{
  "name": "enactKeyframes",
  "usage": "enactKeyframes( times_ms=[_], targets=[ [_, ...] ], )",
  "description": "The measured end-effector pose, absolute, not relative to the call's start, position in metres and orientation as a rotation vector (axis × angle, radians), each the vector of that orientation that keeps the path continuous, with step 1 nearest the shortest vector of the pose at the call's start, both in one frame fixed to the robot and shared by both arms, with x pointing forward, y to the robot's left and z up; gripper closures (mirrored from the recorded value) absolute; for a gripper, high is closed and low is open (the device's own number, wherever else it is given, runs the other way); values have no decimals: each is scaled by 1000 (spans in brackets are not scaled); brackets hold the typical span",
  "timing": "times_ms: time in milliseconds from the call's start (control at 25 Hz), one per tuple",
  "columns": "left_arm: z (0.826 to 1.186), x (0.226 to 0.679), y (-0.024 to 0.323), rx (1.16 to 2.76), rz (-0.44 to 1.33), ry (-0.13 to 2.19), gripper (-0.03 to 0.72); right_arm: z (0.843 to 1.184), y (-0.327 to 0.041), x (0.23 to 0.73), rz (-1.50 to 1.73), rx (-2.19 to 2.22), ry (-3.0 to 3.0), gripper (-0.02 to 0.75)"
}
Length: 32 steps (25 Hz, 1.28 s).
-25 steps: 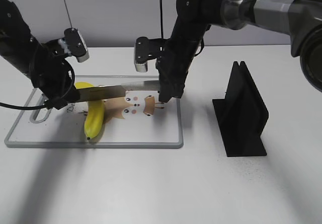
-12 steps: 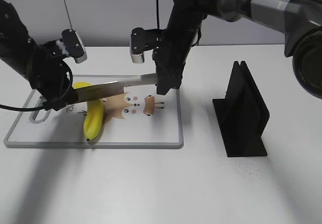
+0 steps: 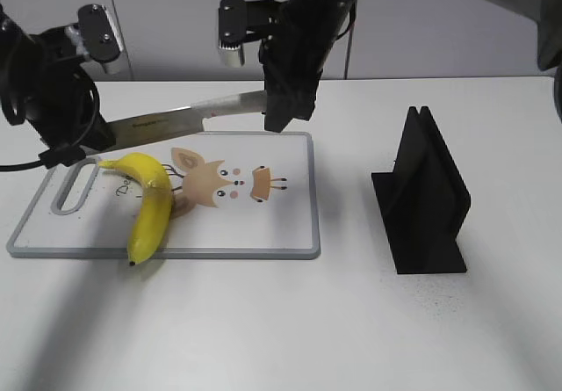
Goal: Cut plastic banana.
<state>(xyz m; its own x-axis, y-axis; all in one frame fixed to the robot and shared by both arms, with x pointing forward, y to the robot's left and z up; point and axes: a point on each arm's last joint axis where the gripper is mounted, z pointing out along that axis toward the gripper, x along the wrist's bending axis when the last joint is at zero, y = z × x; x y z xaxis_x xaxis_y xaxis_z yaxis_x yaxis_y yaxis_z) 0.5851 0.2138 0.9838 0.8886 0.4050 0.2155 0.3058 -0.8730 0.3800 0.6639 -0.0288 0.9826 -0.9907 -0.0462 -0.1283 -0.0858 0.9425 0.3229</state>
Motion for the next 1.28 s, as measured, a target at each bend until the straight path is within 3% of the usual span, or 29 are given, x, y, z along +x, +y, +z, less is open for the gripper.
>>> enactKeyframes(
  times_ms=[360, 560, 600, 680, 840, 880, 1000, 1280],
  targets=[
    [1010, 578, 216, 2683, 503, 505, 664, 1016, -32, 658, 542, -73, 2919, 524],
    [1015, 574, 215, 2673, 489, 505, 642, 1018, -35, 651, 543, -49, 2940, 524],
    [1016, 573, 214, 2666, 476, 515, 614, 1017, -36, 649, 545, -39, 2952, 525],
    [1019, 572, 213, 2631, 470, 555, 481, 1014, -36, 645, 564, -9, 2979, 539],
    [1023, 571, 210, 2573, 452, 599, 107, 1016, -35, 643, 591, 47, 2983, 556],
    [1024, 571, 210, 2566, 451, 602, 64, 1016, -35, 644, 596, 53, 2979, 556],
    [1030, 569, 210, 2548, 464, 604, 24, 1017, -35, 644, 600, 64, 2970, 556],
    [1062, 559, 213, 2448, 612, 639, 25, 1032, -38, 639, 621, 63, 2946, 556]
  ],
)
